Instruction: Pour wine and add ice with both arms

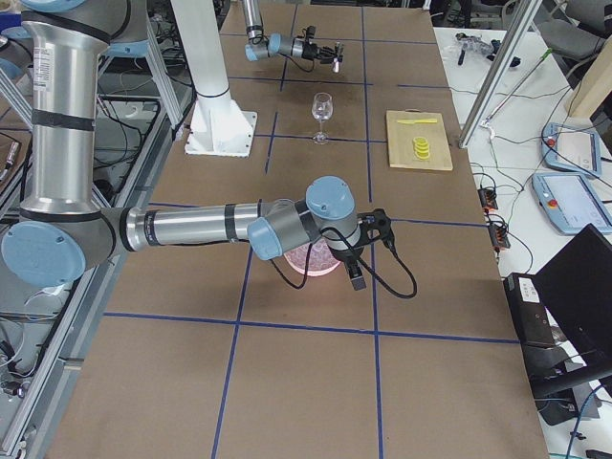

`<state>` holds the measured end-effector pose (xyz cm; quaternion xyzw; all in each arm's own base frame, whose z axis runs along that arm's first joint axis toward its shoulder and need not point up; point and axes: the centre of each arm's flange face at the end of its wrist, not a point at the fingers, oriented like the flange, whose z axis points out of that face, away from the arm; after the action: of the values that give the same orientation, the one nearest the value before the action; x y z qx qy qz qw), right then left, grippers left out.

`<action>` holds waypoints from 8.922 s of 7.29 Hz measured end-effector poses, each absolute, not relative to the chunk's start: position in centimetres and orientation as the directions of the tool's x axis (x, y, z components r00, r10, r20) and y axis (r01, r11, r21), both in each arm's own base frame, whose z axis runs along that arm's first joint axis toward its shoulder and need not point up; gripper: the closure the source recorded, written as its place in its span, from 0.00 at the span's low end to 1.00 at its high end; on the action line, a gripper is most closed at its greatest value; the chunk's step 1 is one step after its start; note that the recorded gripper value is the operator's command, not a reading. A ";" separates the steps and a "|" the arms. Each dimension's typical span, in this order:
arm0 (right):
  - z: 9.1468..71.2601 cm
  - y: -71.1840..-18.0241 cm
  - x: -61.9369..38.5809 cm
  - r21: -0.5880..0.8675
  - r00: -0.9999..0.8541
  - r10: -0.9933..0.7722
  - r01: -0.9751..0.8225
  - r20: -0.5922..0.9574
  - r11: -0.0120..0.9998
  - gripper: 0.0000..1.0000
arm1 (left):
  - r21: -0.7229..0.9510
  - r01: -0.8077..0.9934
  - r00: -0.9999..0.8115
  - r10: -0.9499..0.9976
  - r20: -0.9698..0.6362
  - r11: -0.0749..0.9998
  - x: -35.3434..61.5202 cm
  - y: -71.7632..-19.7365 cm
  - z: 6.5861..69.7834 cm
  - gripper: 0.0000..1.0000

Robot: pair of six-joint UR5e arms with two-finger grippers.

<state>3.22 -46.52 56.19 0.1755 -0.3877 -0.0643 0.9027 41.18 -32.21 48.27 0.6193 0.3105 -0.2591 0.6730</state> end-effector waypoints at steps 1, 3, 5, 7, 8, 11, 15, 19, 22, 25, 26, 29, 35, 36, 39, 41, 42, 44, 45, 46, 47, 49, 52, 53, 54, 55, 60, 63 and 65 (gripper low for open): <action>56.2 -46.5 3.2 0.365 0.691 -0.251 -0.020 0.678 0.931 0.00 | 0.672 0.737 0.672 0.033 -0.740 0.071 42.1 -32.5 46.2 1.00; 56.3 -46.5 3.2 0.363 0.691 -0.249 -0.021 0.678 0.931 0.00 | 0.661 0.749 0.660 0.033 -0.751 0.053 43.1 -32.6 44.3 1.00; 56.4 -46.5 3.2 0.362 0.691 -0.248 -0.021 0.679 0.932 0.00 | 0.639 0.767 0.637 0.046 -0.769 0.055 43.9 -32.7 42.8 1.00; 56.4 -46.5 3.2 0.362 0.691 -0.248 -0.021 0.679 0.932 0.00 | 0.628 0.776 0.625 0.066 -0.778 0.063 44.4 -32.8 41.4 0.99; 56.3 -46.5 3.2 0.363 0.691 -0.249 -0.021 0.679 0.932 0.00 | 0.625 0.778 0.621 0.077 -0.780 0.064 44.4 -32.8 40.6 1.00; 56.2 -46.5 3.2 0.365 0.691 -0.250 -0.021 0.678 0.931 0.00 | 0.557 0.826 0.543 0.140 -0.828 0.091 43.9 -32.3 40.1 1.00; 56.3 -46.5 3.2 0.364 0.691 -0.250 -0.021 0.678 0.931 0.00 | 0.667 0.745 0.661 0.113 -0.742 0.013 44.6 -32.0 36.9 1.00; 56.7 -46.4 3.2 0.356 0.692 -0.243 -0.021 0.680 0.934 0.00 | 0.839 0.544 0.838 0.063 -0.541 -0.022 48.1 -28.4 32.3 1.00; 57.0 -46.4 3.2 0.347 0.693 -0.236 -0.023 0.682 0.937 0.00 | 0.895 0.447 0.891 0.087 -0.445 -0.003 52.1 -25.5 26.5 1.00; 57.1 -46.4 3.2 0.328 0.692 -0.210 -0.041 0.691 0.944 0.00 | 0.939 0.344 0.935 0.091 -0.343 0.002 54.4 -25.3 22.9 1.00; 57.1 -46.4 3.3 0.326 0.693 -0.207 -0.043 0.691 0.944 0.00 | 0.947 0.320 0.943 0.092 -0.319 0.003 54.9 -25.4 22.1 1.00; 57.2 -46.3 3.3 0.323 0.693 -0.204 -0.044 0.691 0.945 0.00 | 0.974 0.228 0.969 0.095 -0.228 0.006 55.9 -25.7 21.8 1.00; 57.2 -46.3 3.3 0.318 0.693 -0.197 -0.050 0.694 0.947 0.00 | 0.997 -0.079 0.994 0.079 0.078 0.012 58.1 -26.7 21.1 1.00; 57.2 -46.3 3.3 0.317 0.693 -0.196 -0.050 0.694 0.947 0.00 | 0.990 -0.143 0.987 0.075 0.142 0.009 58.0 -27.0 21.0 1.00; 57.6 -46.4 3.3 0.309 0.693 -0.189 -0.050 0.696 0.950 0.00 | 0.952 -0.307 0.950 0.058 0.307 -0.001 57.2 -27.5 20.3 1.00; 57.9 -46.4 3.3 0.304 0.693 -0.186 -0.050 0.696 0.951 0.00 | 0.919 -0.395 0.917 0.046 0.395 -0.003 56.9 -27.6 20.2 1.00; 58.0 -46.4 3.3 0.300 0.693 -0.181 -0.052 0.697 0.953 0.00 | 0.900 -0.436 0.900 0.031 0.435 0.000 56.7 -27.6 20.1 1.00; 58.1 -46.4 3.2 0.289 0.692 -0.168 -0.062 0.703 0.955 0.00 | 0.870 -0.492 0.870 0.018 0.492 0.003 56.6 -27.6 20.0 1.00; 58.1 -46.4 3.2 0.282 0.690 -0.159 -0.067 0.706 0.957 0.00 | 0.857 -0.515 0.857 0.017 0.515 0.003 56.6 -27.5 20.0 1.00; 58.1 -46.4 3.2 0.277 0.690 -0.152 -0.072 0.708 0.958 0.00 | 0.845 -0.535 0.845 0.018 0.535 0.002 56.6 -27.5 20.0 1.00; 58.1 -46.4 3.2 0.273 0.689 -0.147 -0.076 0.710 0.959 0.00 | 0.830 -0.558 0.830 0.019 0.558 0.000 56.6 -27.3 20.0 1.00; 58.4 -46.4 3.2 0.260 0.688 -0.135 -0.080 0.713 0.962 0.00 | 0.772 -0.636 0.771 0.021 0.636 -0.005 56.5 -27.0 19.8 1.00; 58.9 -46.4 3.2 0.234 0.686 -0.106 -0.096 0.720 0.967 0.00 | 0.693 -0.721 0.693 0.021 0.721 -0.014 55.1 -26.7 18.1 1.00; 58.9 -46.4 3.2 0.229 0.685 -0.099 -0.101 0.721 0.968 0.00 | 0.670 -0.742 0.670 0.021 0.742 -0.016 54.8 -26.6 17.8 1.00; 59.0 -46.4 3.2 0.226 0.685 -0.096 -0.103 0.722 0.969 0.00 | 0.659 -0.752 0.659 0.021 0.752 -0.018 54.7 -26.5 17.6 1.00; 59.0 -46.4 3.2 0.225 0.685 -0.094 -0.104 0.722 0.969 0.00 | 0.660 -0.751 0.660 0.022 0.751 -0.019 54.7 -26.4 17.6 1.00; 59.0 -46.4 3.2 0.226 0.685 -0.095 -0.103 0.722 0.969 0.00 | 0.867 -0.496 0.867 0.031 0.498 -0.055 51.8 -26.4 19.6 1.00; 58.8 -46.4 3.2 0.234 0.686 -0.102 -0.101 0.721 0.967 0.00 | 0.938 -0.330 0.940 0.054 0.337 -0.103 49.9 -27.0 20.8 1.00; 58.5 -46.6 3.2 0.246 0.685 -0.112 -0.101 0.720 0.964 0.00 | 0.975 -0.174 0.977 0.103 0.189 -0.140 49.0 -26.8 23.2 1.00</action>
<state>3.21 -46.63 58.45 0.1338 -0.3967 -0.0031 0.9081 49.02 -26.80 23.22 0.7474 -0.0236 0.1057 0.6555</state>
